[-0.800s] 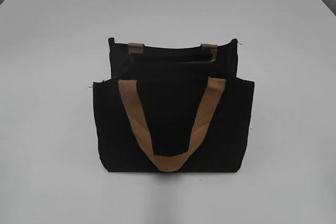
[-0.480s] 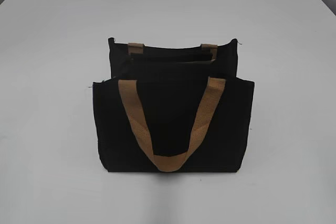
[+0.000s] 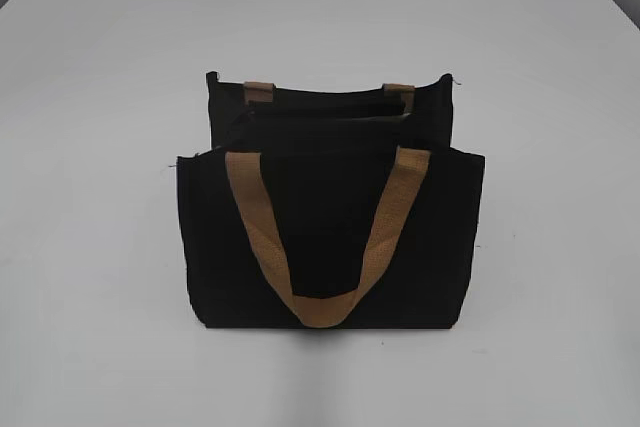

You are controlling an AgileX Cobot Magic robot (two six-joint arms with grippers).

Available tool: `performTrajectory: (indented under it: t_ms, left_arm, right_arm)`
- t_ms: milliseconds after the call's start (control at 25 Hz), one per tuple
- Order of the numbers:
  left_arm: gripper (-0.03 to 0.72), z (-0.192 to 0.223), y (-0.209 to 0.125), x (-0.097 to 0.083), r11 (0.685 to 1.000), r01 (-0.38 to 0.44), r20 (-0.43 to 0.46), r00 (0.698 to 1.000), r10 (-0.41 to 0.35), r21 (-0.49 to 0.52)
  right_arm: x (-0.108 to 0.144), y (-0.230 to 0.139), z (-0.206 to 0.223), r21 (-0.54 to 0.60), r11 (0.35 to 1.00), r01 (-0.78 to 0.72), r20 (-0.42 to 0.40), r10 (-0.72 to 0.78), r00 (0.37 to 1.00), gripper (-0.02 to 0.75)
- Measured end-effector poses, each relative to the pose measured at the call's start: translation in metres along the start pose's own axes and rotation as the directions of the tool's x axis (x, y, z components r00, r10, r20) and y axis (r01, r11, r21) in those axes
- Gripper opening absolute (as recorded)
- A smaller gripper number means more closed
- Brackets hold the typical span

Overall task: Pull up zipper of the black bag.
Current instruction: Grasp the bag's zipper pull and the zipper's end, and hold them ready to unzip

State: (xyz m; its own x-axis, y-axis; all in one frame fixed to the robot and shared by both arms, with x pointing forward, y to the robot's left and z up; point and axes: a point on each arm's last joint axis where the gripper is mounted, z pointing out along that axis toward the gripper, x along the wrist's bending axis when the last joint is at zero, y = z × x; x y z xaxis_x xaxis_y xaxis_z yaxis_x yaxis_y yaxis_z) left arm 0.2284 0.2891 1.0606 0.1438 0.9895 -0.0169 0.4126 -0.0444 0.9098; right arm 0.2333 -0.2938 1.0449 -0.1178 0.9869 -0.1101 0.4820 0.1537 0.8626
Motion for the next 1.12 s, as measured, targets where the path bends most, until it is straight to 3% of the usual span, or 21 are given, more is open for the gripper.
performTrajectory:
  t_ms: [480,720,800,920,1040,1120]
  left_arm:
    - [0.239,0.002,0.005,-0.001,1.0,0.014,0.018,1.0,-0.014,-0.008]
    - [0.239,0.015,0.045,0.001,0.971,0.087,0.047,0.996,-0.078,-0.225]
    - [0.246,0.026,0.059,0.002,0.957,0.114,0.064,0.993,-0.1,-0.266]
    - [0.286,0.053,0.079,0.009,0.954,0.073,0.032,0.997,-0.067,-0.29]
    - [0.33,0.087,0.092,0.016,0.961,0.083,0.009,0.996,-0.083,-0.264]
    - [0.353,0.116,0.093,0.018,0.973,0.118,0.021,0.993,-0.116,-0.196]
  right_arm:
    - [0.0,0.0,0.0,0.0,1.0,0.0,0.0,0.0,1.0,0.321]
    - [-0.002,0.009,0.008,0.051,0.999,-0.005,-0.011,0.006,1.0,0.321]
    - [-0.003,0.02,0.015,0.044,0.999,-0.013,-0.015,0.014,1.0,0.321]
    - [-0.006,0.038,0.029,-0.008,1.0,-0.025,-0.02,0.025,0.999,0.321]
    - [-0.007,0.053,0.041,-0.067,0.998,0.018,-0.047,-0.022,0.999,0.321]
    - [-0.005,0.064,0.048,-0.084,0.994,0.073,-0.075,-0.079,0.994,0.321]
